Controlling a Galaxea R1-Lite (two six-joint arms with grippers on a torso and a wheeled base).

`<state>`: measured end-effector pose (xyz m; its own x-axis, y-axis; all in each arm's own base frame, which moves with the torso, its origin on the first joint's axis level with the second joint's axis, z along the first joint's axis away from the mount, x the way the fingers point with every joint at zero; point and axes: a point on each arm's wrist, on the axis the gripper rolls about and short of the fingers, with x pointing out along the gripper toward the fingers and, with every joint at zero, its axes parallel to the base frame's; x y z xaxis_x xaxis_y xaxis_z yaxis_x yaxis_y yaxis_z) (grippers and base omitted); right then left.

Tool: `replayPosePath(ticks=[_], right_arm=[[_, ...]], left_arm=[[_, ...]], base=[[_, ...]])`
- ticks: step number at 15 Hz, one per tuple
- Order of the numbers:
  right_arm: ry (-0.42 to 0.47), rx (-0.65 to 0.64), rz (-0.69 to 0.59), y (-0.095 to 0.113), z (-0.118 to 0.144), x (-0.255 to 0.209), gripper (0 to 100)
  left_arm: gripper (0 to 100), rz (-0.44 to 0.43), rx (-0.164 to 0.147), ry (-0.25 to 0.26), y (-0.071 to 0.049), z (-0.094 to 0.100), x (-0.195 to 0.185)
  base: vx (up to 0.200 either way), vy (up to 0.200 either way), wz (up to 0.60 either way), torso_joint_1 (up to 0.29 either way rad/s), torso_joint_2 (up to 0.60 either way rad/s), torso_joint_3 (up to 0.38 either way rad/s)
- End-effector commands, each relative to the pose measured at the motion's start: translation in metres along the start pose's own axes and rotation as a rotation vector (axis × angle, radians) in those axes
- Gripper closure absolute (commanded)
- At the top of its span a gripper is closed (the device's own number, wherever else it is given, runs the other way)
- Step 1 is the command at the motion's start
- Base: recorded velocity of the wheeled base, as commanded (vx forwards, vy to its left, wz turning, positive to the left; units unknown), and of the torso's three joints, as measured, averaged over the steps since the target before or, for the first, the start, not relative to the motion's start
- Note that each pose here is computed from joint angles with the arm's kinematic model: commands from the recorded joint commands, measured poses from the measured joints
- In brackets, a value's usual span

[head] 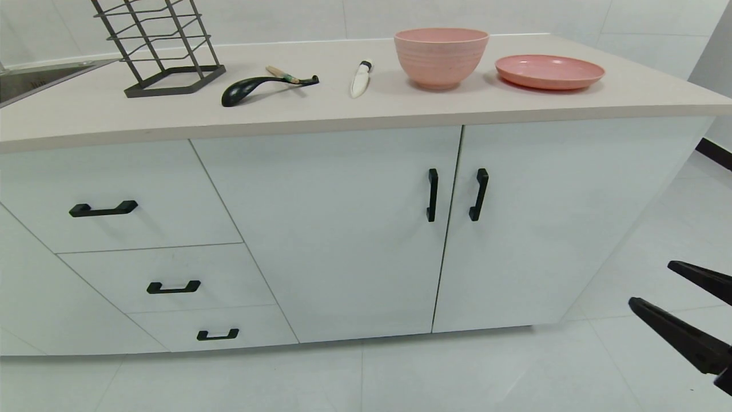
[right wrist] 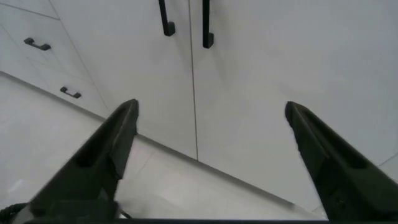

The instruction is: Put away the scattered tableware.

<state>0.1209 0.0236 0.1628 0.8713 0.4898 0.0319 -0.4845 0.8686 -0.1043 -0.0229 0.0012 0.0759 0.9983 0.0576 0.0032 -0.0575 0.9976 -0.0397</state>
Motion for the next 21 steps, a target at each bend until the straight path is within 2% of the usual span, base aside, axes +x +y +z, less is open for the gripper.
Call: replayPosePath(ticks=[1,3,4,9,13,16,19,20,21], right_arm=[[0.076,0.019,0.020,-0.008,-0.010,0.025,0],[0.058,0.007,0.029,-0.012,-0.005,0.038,0],[0.020,-0.005,0.100,-0.011,-0.001,0.051,0],[0.010,-0.032,0.221,-0.007,-0.008,0.087,0],[-0.035,-0.060,0.315,-0.015,-0.021,0.125,0],[-0.029,-0.078,0.370,-0.019,-0.034,0.141,0],[-0.095,-0.119,0.393,-0.023,-0.025,0.164,0],[-0.120,-0.135,0.392,-0.025,-0.022,0.175,0],[-0.134,-0.141,0.401,-0.026,-0.020,0.179,0]], left_arm=[[0,0.001,0.000,0.000,0.000,0.000,0.000],[0,-0.001,-0.002,0.000,0.000,0.000,0.000],[0,-0.001,-0.002,0.000,0.000,0.000,0.000],[0,-0.002,-0.005,0.000,0.000,0.000,0.000],[0,-0.001,-0.005,0.000,0.000,0.000,0.000],[0,-0.021,0.002,-0.013,-0.001,0.001,0.000],[0,-0.040,-0.006,-0.133,-0.001,0.014,-0.001],[0,-0.081,-0.006,-0.215,-0.002,0.023,-0.003],[0,-0.128,-0.002,-0.230,-0.003,0.029,-0.004]], base=[[0.000,0.000,0.00,0.000,0.00,0.000],[0.000,0.000,0.00,0.000,0.00,0.000],[0.000,0.000,0.00,0.000,0.00,0.000],[0.000,0.000,0.00,0.000,0.00,0.000],[0.000,0.000,0.00,0.000,0.00,0.000],[0.000,0.000,0.00,0.000,0.00,0.000],[0.000,0.000,0.00,0.000,0.00,0.000],[0.000,0.000,0.00,0.000,0.00,0.000],[0.000,0.000,0.00,0.000,0.00,0.000]])
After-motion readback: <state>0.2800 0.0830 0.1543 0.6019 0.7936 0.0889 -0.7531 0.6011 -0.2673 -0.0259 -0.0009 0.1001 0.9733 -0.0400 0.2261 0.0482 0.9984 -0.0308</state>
